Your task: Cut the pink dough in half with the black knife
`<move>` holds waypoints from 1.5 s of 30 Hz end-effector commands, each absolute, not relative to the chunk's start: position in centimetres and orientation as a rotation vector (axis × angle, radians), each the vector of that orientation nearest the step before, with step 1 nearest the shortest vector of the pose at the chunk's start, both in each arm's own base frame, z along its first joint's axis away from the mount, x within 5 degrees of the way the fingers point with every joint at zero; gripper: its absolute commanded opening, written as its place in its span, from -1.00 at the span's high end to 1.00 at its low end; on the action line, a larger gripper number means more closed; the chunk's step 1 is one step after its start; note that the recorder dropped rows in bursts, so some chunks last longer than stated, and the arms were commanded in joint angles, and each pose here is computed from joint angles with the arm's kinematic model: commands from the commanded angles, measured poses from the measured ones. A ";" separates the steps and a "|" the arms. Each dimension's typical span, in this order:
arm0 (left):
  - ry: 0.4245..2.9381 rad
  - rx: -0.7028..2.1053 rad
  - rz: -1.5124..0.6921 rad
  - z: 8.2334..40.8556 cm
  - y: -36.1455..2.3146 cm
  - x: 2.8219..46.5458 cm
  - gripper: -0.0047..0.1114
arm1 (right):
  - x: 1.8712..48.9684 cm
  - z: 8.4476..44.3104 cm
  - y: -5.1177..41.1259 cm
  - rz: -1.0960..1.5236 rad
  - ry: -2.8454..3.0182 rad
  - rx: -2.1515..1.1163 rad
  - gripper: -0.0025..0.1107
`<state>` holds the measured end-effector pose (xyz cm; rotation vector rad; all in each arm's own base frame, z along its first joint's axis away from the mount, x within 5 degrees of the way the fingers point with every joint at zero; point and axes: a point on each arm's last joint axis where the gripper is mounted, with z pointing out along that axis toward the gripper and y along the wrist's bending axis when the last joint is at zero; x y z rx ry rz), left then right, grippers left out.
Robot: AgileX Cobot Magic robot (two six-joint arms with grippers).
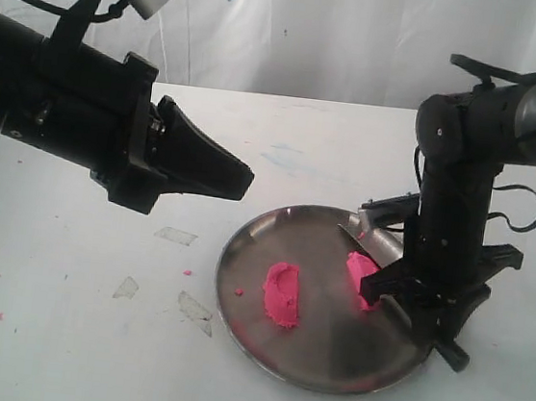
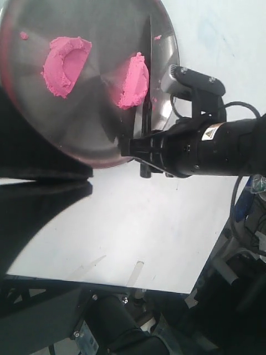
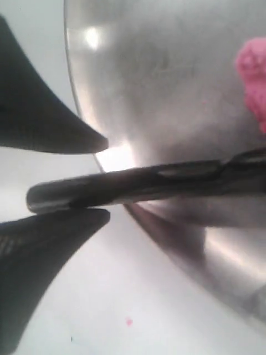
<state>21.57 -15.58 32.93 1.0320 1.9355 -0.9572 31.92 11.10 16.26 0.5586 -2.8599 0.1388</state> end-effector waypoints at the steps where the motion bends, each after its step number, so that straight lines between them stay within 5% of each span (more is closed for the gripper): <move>1: 1.921 1.030 -0.984 33.2 -15.6 21.2 0.92 | 32.4 19.4 10.4 0.227 -2.965 0.585 0.40; 10: 1.917 1.045 -0.971 33.1 -15.6 21.2 0.92 | 32.4 23.3 8.0 0.437 -3.082 0.581 0.48; 15: 1.929 1.081 -0.909 32.8 -15.4 21.3 0.92 | 32.4 24.2 4.4 0.400 -3.141 0.286 0.95; 22: 1.929 1.079 -0.898 32.8 -15.3 21.4 0.92 | 30.7 26.3 0.2 0.280 -3.429 -0.079 0.96; 29: 1.929 1.079 -0.898 32.8 -15.3 21.4 0.92 | 22.1 32.1 0.3 0.112 -4.020 -0.097 0.96; 45: 1.933 1.089 -0.915 32.8 -15.4 21.2 0.92 | 2.8 34.7 -1.3 0.161 -4.433 -0.286 0.96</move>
